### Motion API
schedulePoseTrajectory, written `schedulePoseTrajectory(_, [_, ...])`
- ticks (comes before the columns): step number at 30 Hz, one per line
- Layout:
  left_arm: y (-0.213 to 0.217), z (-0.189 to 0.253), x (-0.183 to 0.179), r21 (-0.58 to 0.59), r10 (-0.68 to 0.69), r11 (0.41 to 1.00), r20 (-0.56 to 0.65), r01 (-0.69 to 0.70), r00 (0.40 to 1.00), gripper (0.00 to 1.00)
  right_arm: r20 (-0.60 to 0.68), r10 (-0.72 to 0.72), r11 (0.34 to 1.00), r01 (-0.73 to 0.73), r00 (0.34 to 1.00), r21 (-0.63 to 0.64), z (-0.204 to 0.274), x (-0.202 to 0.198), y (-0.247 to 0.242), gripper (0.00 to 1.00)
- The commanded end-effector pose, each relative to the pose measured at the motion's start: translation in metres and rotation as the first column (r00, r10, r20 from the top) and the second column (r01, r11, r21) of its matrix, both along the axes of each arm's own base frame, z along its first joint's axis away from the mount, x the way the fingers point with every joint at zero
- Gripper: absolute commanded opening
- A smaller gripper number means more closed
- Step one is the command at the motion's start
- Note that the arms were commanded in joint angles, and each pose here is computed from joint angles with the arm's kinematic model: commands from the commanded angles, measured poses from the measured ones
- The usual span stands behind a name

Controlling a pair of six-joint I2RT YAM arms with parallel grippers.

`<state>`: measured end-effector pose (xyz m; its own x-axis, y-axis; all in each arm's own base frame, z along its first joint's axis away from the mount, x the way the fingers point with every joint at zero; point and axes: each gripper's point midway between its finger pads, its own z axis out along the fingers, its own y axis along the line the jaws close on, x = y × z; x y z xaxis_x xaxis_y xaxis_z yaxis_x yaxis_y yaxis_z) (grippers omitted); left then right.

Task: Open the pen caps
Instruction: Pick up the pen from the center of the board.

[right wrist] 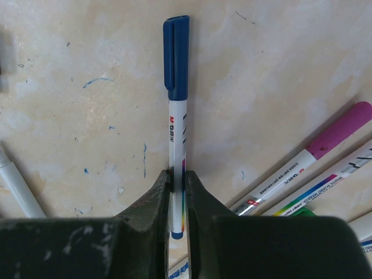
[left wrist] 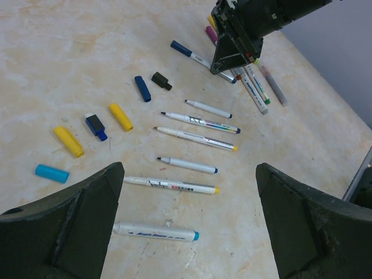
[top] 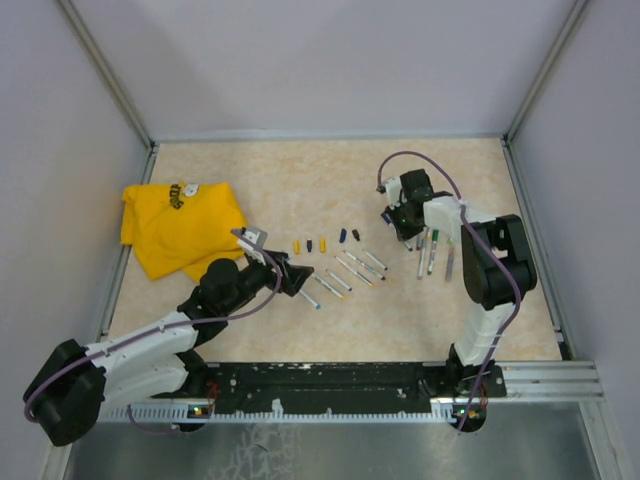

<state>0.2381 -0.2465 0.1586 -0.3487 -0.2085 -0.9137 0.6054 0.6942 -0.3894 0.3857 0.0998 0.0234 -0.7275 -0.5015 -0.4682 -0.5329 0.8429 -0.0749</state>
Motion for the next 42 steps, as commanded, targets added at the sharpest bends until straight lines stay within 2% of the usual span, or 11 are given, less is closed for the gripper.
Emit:
schedulePoseTrajectory(1, [-0.01,0.015,-0.003,-0.076,-0.046,0.996,0.016,0.048,0.999,1.0,0.057,0.009,1.0,-0.01,0.998,0.015,0.019,0.007,0.005,0.0])
schedulePoseTrajectory(4, [-0.013,0.016,-0.004,-0.088,-0.057,0.994,0.01,0.058,0.998,1.0,0.06,0.012,1.0,-0.013,0.998,0.019,0.02,0.006,0.006,0.01])
schedulePoseTrajectory(15, [-0.016,0.015,-0.005,-0.106,-0.07,0.992,-0.005,0.069,0.998,1.0,0.02,0.02,1.0,-0.019,1.0,-0.013,0.007,0.003,0.001,0.2])
schedulePoseTrajectory(21, [-0.017,0.015,-0.005,-0.11,-0.076,0.991,-0.005,0.075,0.997,1.0,0.008,0.02,0.999,-0.02,1.0,-0.026,0.002,0.002,-0.001,0.21])
schedulePoseTrajectory(24, [-0.018,0.016,-0.006,-0.112,-0.077,0.991,-0.006,0.076,0.997,1.0,0.004,0.021,0.999,-0.021,1.0,-0.026,0.001,0.002,-0.001,0.2])
schedulePoseTrajectory(32, [-0.021,0.017,-0.009,-0.132,-0.101,0.986,-0.011,0.099,0.995,0.99,0.04,0.021,1.0,-0.022,0.999,0.013,0.014,0.003,0.005,0.01])
schedulePoseTrajectory(42, [-0.026,0.018,-0.011,-0.152,-0.126,0.981,-0.015,0.122,0.992,0.99,0.113,0.028,0.996,-0.037,0.993,0.082,0.039,0.006,0.016,0.0])
